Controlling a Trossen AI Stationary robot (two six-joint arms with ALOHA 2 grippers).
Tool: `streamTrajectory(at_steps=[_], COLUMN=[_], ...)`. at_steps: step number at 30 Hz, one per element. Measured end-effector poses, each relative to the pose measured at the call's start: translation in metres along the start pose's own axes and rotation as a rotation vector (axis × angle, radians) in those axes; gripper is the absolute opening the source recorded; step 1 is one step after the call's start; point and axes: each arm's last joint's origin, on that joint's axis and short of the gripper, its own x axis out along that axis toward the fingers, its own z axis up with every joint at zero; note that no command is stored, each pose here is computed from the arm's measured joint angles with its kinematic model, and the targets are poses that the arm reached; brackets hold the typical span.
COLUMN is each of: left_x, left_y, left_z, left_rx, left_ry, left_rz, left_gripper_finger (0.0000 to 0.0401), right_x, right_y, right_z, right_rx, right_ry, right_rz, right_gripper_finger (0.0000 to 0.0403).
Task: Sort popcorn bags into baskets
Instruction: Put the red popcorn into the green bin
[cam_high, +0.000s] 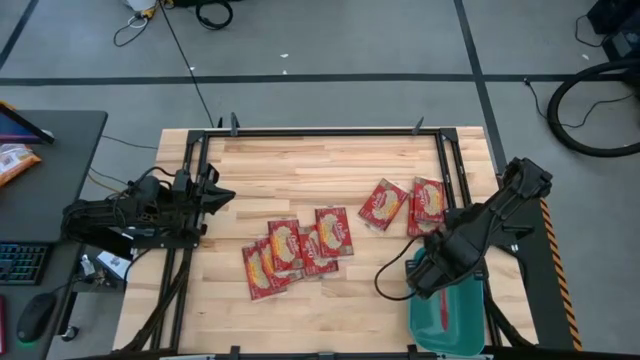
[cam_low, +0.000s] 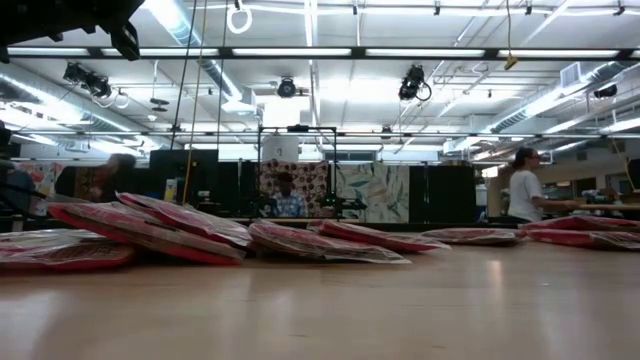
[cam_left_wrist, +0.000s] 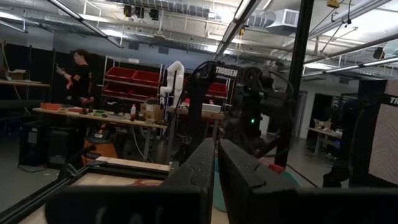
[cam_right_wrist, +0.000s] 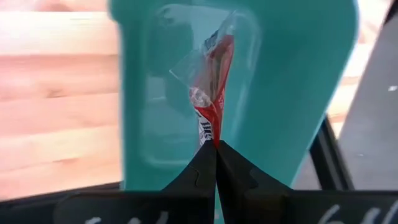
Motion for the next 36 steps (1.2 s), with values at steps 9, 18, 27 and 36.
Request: streamTrajectory(at_steps=[9, 18, 27, 36], left_x=[0.0, 0.0, 0.0, 0.0], left_y=[0.0, 0.0, 0.0, 0.0], left_z=[0.0, 0.0, 0.0, 0.0], left_rx=[0.0, 0.0, 0.0, 0.0], left_ry=[0.0, 0.0, 0.0, 0.0], left_rz=[0.0, 0.0, 0.0, 0.0], left_gripper_finger=[0.0027, 0.0027, 0.0027, 0.0027], right_x=[0.034, 0.05, 0.017, -0.035], right_y=[-0.001, 0.01, 0.025, 0.032], right_z=[0.011, 0.016, 0.02, 0.027], right_rx=[0.012, -0.005, 0.001, -0.018], right_ry=[-0.021, 0.048, 0.189, 0.05], right_rz=[-0.134, -0.122, -0.074, 0.198], right_gripper_finger=[0.001, 0.0073, 0.0151, 0.0151])
